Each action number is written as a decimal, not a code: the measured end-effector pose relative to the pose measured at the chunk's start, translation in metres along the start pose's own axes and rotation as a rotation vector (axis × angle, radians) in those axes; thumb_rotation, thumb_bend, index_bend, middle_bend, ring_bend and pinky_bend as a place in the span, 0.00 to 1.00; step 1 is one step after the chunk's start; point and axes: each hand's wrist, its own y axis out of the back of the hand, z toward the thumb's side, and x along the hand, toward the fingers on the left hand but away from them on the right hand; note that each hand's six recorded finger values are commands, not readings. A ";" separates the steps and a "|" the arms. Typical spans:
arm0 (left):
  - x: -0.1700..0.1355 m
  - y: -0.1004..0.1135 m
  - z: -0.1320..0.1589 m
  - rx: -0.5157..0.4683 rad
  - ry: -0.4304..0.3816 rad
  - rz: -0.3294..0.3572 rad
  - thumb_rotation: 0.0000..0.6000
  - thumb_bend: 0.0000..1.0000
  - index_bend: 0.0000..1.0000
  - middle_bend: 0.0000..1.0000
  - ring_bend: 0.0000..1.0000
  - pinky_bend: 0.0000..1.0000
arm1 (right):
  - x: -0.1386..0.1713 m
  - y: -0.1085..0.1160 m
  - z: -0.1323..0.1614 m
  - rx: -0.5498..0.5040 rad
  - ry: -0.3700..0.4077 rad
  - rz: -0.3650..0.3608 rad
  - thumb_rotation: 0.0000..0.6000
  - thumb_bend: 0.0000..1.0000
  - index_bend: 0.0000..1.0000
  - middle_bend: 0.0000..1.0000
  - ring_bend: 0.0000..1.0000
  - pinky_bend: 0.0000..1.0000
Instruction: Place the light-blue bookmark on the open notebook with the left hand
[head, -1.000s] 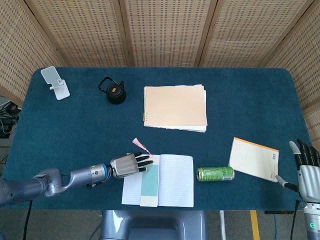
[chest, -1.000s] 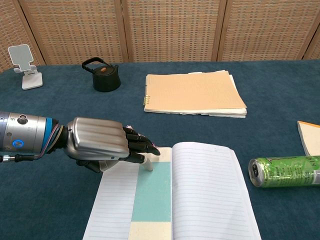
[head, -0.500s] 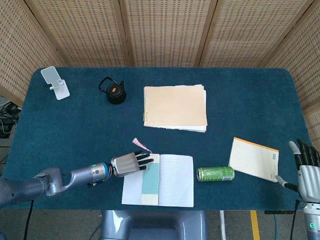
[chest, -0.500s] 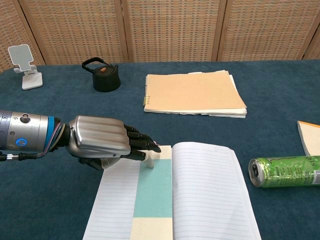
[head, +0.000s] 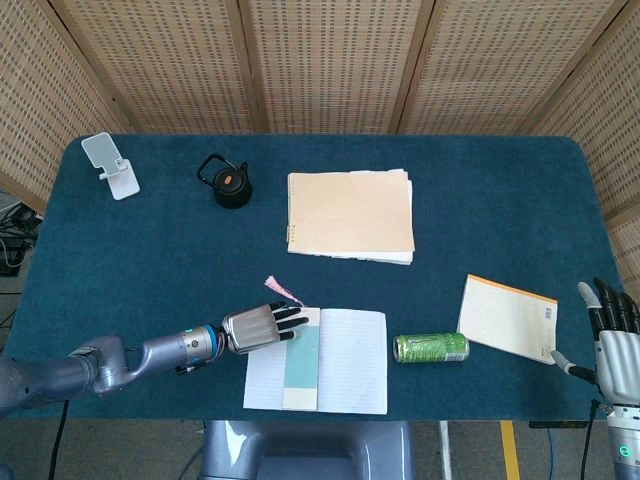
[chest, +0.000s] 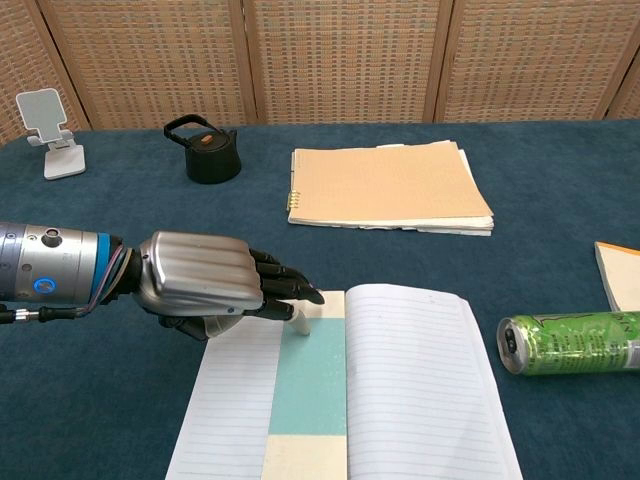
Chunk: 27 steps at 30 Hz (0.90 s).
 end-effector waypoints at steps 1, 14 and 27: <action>0.000 0.000 0.000 0.003 -0.001 -0.001 1.00 1.00 0.15 0.00 0.00 0.16 | 0.000 0.000 0.000 0.000 0.000 0.001 1.00 0.12 0.03 0.00 0.00 0.00; -0.001 0.006 0.000 0.000 0.006 0.037 1.00 1.00 0.14 0.00 0.00 0.15 | 0.000 0.001 0.000 0.000 -0.001 -0.003 1.00 0.12 0.03 0.00 0.00 0.00; -0.046 0.051 -0.028 -0.161 0.195 0.310 1.00 0.66 0.05 0.00 0.00 0.04 | 0.000 0.001 0.002 -0.002 0.008 -0.005 1.00 0.12 0.03 0.00 0.00 0.00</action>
